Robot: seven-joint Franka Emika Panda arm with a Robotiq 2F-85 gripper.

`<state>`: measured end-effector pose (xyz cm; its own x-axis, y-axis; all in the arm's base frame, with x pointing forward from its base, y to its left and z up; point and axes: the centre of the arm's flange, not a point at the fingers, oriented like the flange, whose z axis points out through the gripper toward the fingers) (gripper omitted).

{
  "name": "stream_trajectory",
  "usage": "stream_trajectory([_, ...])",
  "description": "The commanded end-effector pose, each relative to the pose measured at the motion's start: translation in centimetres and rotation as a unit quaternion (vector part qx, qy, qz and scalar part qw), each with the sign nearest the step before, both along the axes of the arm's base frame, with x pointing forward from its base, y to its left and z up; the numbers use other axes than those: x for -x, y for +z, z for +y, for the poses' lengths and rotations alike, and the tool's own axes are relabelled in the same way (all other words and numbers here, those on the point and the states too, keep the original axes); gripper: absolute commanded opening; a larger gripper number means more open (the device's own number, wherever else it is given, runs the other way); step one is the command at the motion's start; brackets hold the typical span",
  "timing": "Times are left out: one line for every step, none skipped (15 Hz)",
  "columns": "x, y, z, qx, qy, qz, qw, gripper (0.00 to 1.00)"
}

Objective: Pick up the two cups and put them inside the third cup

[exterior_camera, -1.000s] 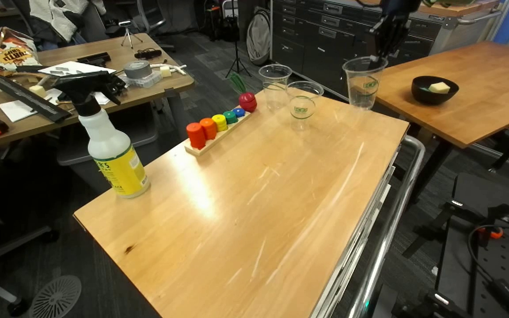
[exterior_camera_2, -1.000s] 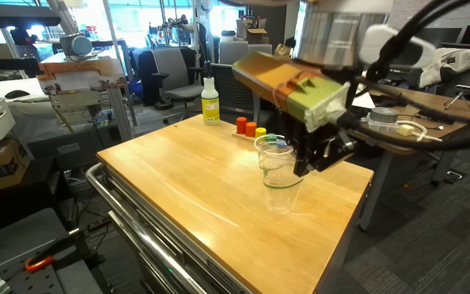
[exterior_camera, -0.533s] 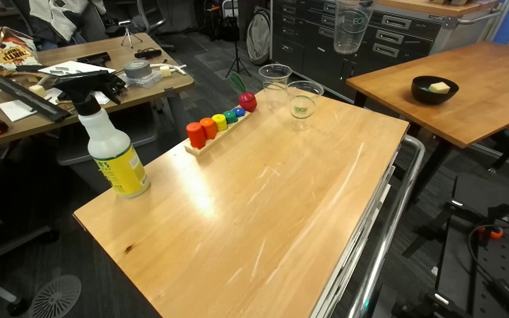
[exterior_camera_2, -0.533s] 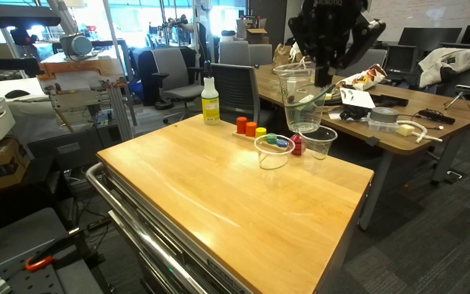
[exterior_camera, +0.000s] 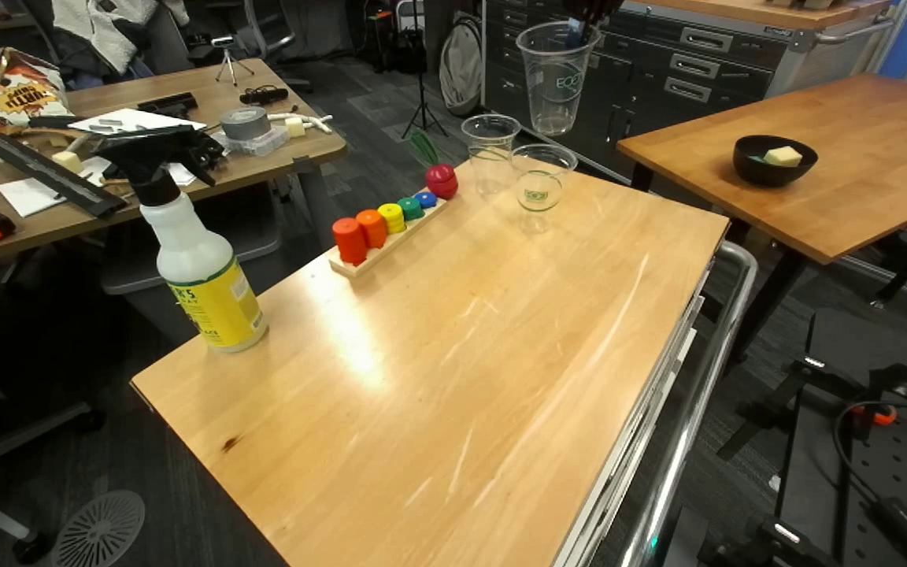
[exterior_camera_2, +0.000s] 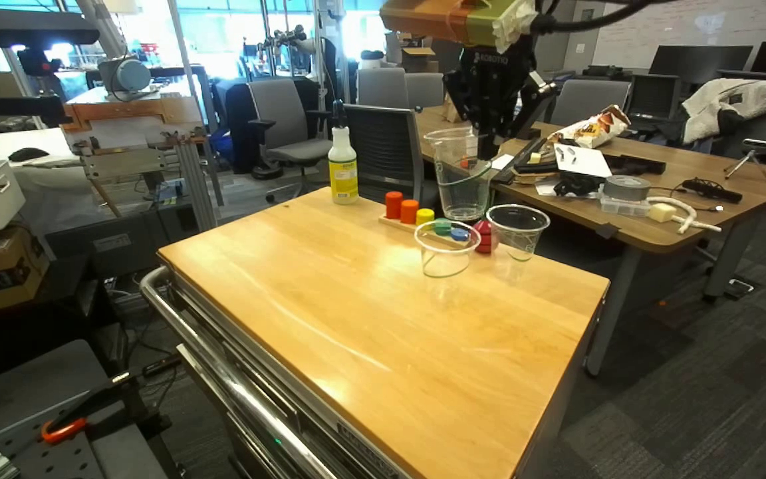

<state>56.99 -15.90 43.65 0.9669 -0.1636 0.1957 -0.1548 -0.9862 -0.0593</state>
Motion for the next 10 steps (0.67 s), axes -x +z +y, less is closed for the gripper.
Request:
stream_trajectory([-2.0, -1.4, 1.2, 0.011, 0.022, 0.016, 0.9996, 0.01])
stream_trajectory([-2.2, -2.2, 1.4, 0.014, 0.025, 0.021, 0.9994, 0.01])
stream_trajectory([-2.2, -2.8, 1.5, 0.017, 0.028, 0.027, 0.9991, 0.01])
stream_trajectory([-2.2, -3.7, 1.5, 0.022, 0.030, 0.031, 0.9989, 0.01])
stream_trajectory([-2.2, -4.4, 1.3, 0.022, 0.033, 0.037, 0.9985, 0.01])
stream_trajectory([-2.1, -5.2, 1.2, 0.018, 0.035, 0.043, 0.9983, 0.01])
stream_trajectory([-2.1, -5.9, 1.2, 0.014, 0.036, 0.047, 0.9982, 0.01])
stream_trajectory([-2.1, -6.7, 1.2, 0.007, 0.038, 0.052, 0.9979, 0.01])
stream_trajectory([-2.1, -7.4, 1.3, 0.001, 0.038, 0.050, 0.9980, 0.01])
stream_trajectory([-2.3, -8.0, 1.5, -0.004, 0.039, 0.051, 0.9980, 0.01])
